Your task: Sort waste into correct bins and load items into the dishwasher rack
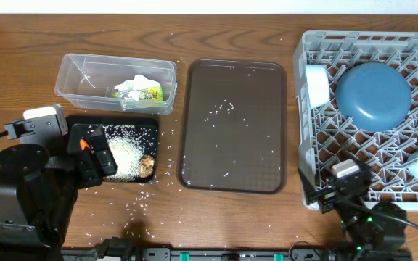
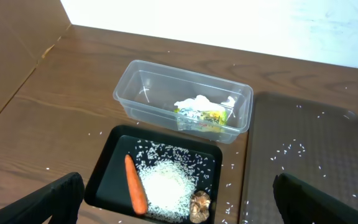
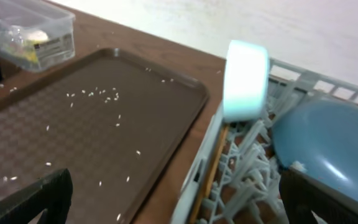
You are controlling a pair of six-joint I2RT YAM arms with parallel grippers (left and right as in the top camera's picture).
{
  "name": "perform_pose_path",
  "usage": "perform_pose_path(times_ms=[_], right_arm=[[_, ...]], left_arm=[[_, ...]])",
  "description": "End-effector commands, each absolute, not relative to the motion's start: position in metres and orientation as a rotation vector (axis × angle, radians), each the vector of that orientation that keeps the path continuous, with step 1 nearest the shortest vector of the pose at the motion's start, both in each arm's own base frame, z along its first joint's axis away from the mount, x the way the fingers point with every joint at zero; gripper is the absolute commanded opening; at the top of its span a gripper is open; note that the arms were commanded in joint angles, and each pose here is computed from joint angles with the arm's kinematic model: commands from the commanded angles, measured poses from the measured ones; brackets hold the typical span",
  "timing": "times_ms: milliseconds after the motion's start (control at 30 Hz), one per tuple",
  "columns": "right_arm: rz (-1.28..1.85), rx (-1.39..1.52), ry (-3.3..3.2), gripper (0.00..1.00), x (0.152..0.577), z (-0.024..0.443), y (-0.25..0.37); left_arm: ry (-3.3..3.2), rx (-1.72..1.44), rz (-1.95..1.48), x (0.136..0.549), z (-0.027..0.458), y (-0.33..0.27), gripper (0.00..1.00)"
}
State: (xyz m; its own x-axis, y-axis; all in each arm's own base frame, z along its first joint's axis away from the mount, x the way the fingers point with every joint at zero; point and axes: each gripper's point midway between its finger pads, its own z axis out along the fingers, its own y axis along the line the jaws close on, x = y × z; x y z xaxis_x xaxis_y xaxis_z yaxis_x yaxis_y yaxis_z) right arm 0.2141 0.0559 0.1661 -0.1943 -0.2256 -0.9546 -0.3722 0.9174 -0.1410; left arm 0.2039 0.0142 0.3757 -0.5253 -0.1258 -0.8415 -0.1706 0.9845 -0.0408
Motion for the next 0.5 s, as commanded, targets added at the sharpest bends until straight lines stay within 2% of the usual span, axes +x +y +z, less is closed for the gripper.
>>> perform_pose_path(times_ms=[0, 467], right_arm=[[0.159, -0.479, 1.751, 0.99, 0.216, 0.149, 0.062], [0.153, -0.493, 1.627, 0.99, 0.228, 0.157, 0.068]], left_arm=[[2.124, -0.200, 0.077, 0.203, 0.378, 0.017, 0.98], [2.124, -0.200, 0.077, 0.203, 0.378, 0.017, 0.98]])
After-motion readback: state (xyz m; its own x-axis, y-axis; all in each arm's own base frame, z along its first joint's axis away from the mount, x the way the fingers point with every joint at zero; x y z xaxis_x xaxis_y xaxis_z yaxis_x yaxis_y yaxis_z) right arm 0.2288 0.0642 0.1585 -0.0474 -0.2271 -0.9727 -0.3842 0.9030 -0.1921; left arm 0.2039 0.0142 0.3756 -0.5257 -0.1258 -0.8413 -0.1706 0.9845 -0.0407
